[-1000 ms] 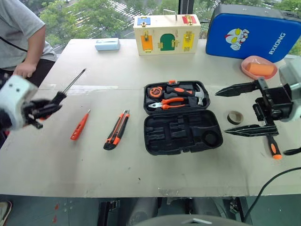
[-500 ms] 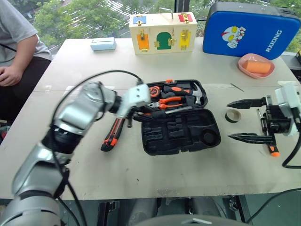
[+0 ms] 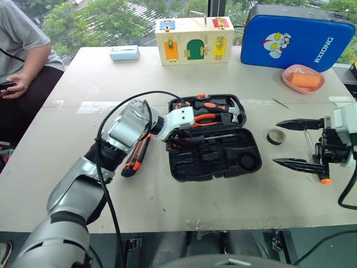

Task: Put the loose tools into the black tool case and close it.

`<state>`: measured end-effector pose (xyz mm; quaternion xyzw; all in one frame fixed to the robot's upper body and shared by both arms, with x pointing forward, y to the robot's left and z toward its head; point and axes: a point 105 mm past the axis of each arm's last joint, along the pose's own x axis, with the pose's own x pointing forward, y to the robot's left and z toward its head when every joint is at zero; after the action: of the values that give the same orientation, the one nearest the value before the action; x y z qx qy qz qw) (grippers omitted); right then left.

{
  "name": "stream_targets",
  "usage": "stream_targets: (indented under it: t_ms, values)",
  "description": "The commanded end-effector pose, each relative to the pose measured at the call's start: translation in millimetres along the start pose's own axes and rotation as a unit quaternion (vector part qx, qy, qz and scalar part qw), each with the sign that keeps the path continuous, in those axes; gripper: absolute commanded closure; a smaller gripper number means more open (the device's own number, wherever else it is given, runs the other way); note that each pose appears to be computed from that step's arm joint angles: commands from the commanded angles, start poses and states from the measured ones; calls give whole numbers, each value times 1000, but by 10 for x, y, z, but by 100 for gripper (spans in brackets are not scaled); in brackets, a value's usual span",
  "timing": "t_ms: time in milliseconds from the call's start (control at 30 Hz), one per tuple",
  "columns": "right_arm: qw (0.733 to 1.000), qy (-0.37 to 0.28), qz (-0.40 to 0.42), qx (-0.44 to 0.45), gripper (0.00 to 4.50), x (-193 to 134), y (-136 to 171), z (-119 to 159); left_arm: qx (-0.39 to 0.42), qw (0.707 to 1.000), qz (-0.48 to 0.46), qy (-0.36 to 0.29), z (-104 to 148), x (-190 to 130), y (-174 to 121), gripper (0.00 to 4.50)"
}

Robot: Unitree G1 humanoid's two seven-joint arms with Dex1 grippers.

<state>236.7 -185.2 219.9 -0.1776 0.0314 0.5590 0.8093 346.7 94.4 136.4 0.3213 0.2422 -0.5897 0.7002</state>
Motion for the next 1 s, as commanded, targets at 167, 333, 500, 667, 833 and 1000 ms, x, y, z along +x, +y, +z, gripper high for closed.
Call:
stream_targets:
  t_ms: [167,333,500,667,833,1000]
  values:
    - [1000,-11,-2,-17,0,-31,29,92,20,999,7,-41,329,-244,4,23]
    - [1000,-10,-3,-15,0,-29,8,67,8,998,4,-59,383,-290,-14,84]
    - [1000,-7,-5,-17,0,-22,1,40,10,999,23,-35,230,-182,88,271]
    - [1000,-4,-9,-19,0,-18,8,20,0,999,16,-28,141,-89,124,446]
    - [1000,2,-18,-20,0,-30,-2,0,38,999,-1,15,24,55,38,446]
    - [999,3,-28,-17,0,-28,-5,-24,74,995,0,67,-171,222,5,446]
